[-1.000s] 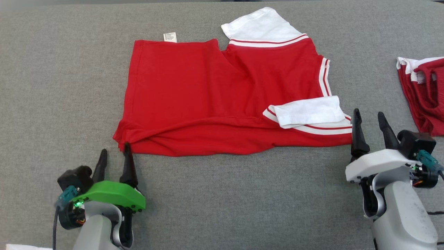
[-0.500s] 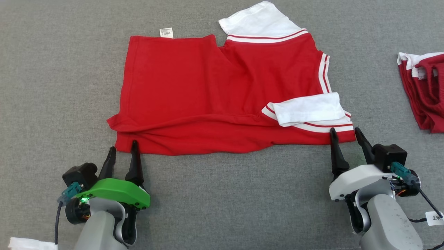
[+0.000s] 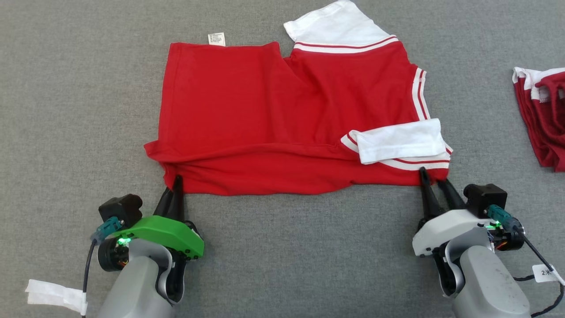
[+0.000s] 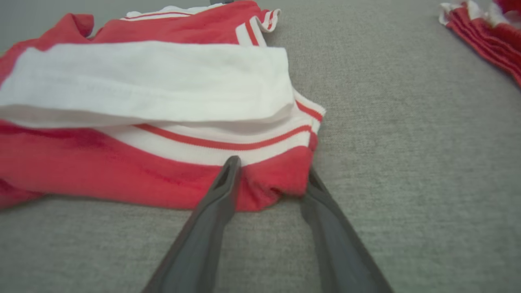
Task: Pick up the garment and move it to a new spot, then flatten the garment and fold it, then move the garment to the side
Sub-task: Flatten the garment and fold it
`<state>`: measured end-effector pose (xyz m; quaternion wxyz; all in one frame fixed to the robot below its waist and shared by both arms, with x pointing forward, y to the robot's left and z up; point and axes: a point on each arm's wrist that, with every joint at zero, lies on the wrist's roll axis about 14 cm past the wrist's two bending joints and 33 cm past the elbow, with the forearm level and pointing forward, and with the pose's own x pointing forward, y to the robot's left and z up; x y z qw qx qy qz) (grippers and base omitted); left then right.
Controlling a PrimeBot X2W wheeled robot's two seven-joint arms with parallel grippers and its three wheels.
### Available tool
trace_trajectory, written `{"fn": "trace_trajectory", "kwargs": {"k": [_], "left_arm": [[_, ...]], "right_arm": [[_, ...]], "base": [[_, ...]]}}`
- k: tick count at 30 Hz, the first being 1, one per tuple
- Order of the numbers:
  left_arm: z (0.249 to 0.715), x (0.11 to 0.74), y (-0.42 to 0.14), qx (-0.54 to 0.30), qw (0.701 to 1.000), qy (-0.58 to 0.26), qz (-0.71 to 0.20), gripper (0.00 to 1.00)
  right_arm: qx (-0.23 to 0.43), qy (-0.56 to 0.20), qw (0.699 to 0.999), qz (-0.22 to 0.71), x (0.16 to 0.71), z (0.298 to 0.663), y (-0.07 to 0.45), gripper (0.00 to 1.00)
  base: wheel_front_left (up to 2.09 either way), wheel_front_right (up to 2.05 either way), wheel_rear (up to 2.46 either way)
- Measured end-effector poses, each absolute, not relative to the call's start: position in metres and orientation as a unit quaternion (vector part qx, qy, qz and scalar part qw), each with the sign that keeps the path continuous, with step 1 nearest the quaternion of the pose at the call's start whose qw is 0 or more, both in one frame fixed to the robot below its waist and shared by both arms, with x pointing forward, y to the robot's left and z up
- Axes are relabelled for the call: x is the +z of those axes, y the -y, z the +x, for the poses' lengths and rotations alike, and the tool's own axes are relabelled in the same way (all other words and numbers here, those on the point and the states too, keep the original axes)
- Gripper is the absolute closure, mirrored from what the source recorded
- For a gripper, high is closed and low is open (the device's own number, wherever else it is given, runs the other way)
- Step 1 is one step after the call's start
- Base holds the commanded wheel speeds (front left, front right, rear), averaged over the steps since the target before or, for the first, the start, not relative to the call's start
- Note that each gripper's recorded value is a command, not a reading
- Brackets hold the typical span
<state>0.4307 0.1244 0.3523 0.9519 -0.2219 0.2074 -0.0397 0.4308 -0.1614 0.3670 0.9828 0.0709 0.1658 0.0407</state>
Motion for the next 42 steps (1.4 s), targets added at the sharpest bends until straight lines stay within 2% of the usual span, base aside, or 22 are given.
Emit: {"fn": "trace_trajectory", "kwargs": {"k": [7,17,22,26,27,28,34,42], "left_arm": [[0.427,0.377,-0.132,-0.033,0.959,-0.168,-0.227,1.00],[0.421,0.445,-0.159,-0.017,0.972,-0.064,-0.225,1.00],[0.389,0.436,-0.171,0.003,0.973,-0.075,-0.220,1.00],[0.355,0.406,-0.171,0.017,0.967,-0.121,-0.222,1.00],[0.348,0.398,-0.170,0.018,0.966,-0.133,-0.222,0.49],[0.346,0.394,-0.169,0.018,0.965,-0.140,-0.221,0.00],[0.351,0.379,-0.174,0.034,0.960,-0.164,-0.223,0.00],[0.425,0.414,-0.184,0.021,0.977,-0.110,-0.182,0.00]], "right_arm": [[0.026,-0.132,0.987,0.089,0.391,0.434,0.167,1.00],[0.022,-0.042,0.994,0.102,0.460,0.439,0.172,1.00],[0.019,-0.057,0.992,0.110,0.456,0.417,0.175,1.00],[0.015,-0.094,0.989,0.114,0.433,0.389,0.179,1.00],[0.013,-0.104,0.988,0.117,0.426,0.383,0.179,0.81],[0.015,-0.110,0.987,0.114,0.422,0.380,0.179,0.00],[0.026,-0.101,0.991,0.086,0.423,0.389,0.183,0.00],[0.049,-0.063,0.994,0.078,0.442,0.436,0.167,0.00]], "base": [[0.00,0.00,0.00],[0.00,0.00,0.00],[0.00,0.00,0.00],[0.00,0.00,0.00],[0.00,0.00,0.00],[0.00,0.00,0.00],[0.00,0.00,0.00],[0.00,0.00,0.00]]}}
